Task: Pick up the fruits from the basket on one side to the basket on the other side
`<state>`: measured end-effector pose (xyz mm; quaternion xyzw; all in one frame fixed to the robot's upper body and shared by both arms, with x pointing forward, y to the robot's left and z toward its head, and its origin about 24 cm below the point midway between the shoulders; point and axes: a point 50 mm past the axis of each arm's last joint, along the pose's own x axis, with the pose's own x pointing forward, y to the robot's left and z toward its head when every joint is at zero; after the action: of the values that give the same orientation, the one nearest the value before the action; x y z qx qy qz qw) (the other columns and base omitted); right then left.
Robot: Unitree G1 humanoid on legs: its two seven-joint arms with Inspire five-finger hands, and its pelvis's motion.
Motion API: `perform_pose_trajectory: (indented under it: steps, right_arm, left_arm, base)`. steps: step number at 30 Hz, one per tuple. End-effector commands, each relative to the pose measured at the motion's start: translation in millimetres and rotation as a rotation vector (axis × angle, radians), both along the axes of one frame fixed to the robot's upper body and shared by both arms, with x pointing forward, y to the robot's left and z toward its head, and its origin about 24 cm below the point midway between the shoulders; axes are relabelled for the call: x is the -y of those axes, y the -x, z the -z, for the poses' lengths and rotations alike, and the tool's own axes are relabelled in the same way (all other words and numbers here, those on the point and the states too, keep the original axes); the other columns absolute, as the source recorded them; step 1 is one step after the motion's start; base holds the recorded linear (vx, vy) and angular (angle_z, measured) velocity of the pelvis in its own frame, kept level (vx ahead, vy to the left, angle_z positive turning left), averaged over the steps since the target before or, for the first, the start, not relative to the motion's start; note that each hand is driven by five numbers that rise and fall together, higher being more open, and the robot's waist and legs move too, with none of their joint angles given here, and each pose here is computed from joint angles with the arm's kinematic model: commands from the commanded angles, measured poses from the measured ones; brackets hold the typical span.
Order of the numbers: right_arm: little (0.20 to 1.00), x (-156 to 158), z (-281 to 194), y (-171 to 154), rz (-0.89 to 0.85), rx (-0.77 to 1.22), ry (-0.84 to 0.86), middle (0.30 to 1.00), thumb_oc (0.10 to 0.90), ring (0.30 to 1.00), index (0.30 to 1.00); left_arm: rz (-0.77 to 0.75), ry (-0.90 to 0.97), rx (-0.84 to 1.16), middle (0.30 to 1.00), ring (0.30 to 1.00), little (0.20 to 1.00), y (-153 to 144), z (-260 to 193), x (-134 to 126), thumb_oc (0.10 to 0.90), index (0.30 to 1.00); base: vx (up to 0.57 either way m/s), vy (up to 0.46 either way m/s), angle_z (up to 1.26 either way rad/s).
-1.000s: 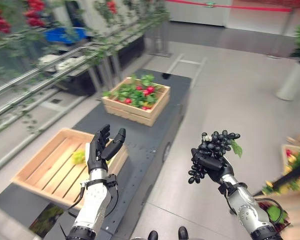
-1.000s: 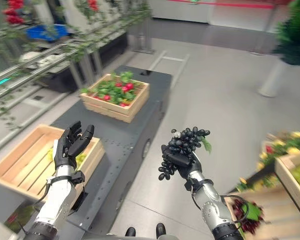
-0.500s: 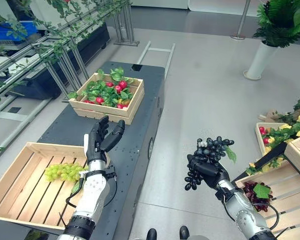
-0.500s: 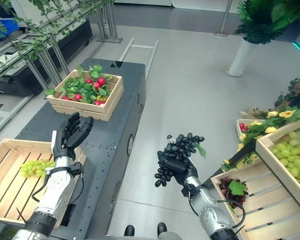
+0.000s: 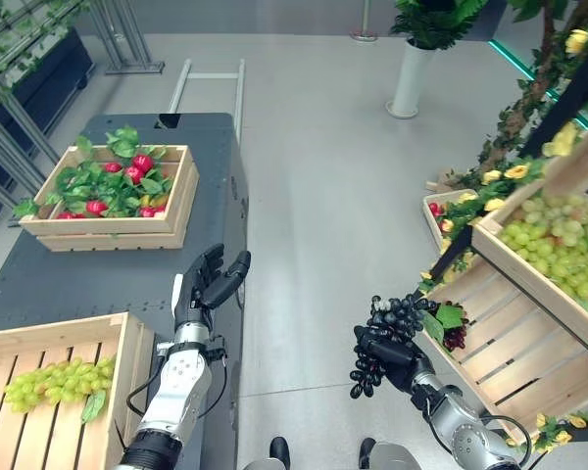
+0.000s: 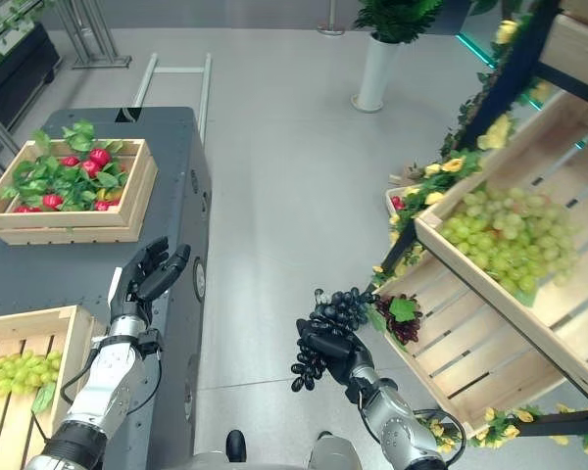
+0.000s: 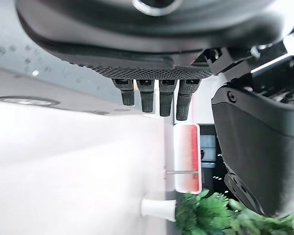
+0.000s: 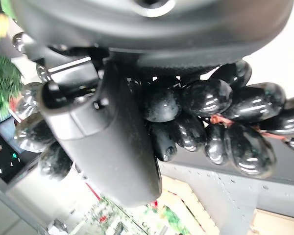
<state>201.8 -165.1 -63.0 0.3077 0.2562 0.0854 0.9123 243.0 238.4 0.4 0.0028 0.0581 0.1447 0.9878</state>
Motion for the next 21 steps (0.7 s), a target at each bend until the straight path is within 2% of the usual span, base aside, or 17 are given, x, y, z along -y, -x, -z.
perform_pose_trajectory:
  steps: [1,4,7,14,21]
  right_arm:
    - [0.300,-13.1,-35.5,-26.9,-0.007,0.236,-0.026,0.300,0.400,0.300,0.300]
    - [0.300,-6.4,-33.8,-31.3,0.024,0.207,0.004,0.300,0.400,0.300,0.300]
    - [0.300,0.1,-32.7,-37.0,0.083,0.184,0.027,0.300,0.400,0.300,0.300]
    - [0.300,20.1,-13.9,-16.3,0.191,0.105,0.067,0.300,0.400,0.300,0.300]
    - [0.300,28.0,-20.4,-23.7,0.277,0.131,0.089,0.300,0.400,0.300,0.300]
  left_arm:
    - [-0.076,0.026,0.183,0.900,0.900,0.900,-3.7,-30.3,-15.7,0.800,0.900]
    - [-0.106,0.054,0.165,0.900,0.900,0.900,-3.8,-29.1,-16.2,0.800,0.900]
    - [-0.108,0.204,0.165,0.900,0.900,0.900,-7.9,-23.5,-8.1,0.800,0.900]
    - [-0.070,0.199,0.084,0.900,0.900,0.900,7.7,-4.2,1.0,0.800,0.900]
    - [-0.030,0.212,0.013,0.900,0.900,0.900,5.2,6.0,10.8,0.800,0.900]
  base:
    - [-0.01,-0.466,-0.86]
    - [-0.08,-0.336,-0.54]
    - [-0.04,-0.190,-0.24]
    - [0.09,-0.170,-0.03]
    - [-0.02,-0.100,-0.01]
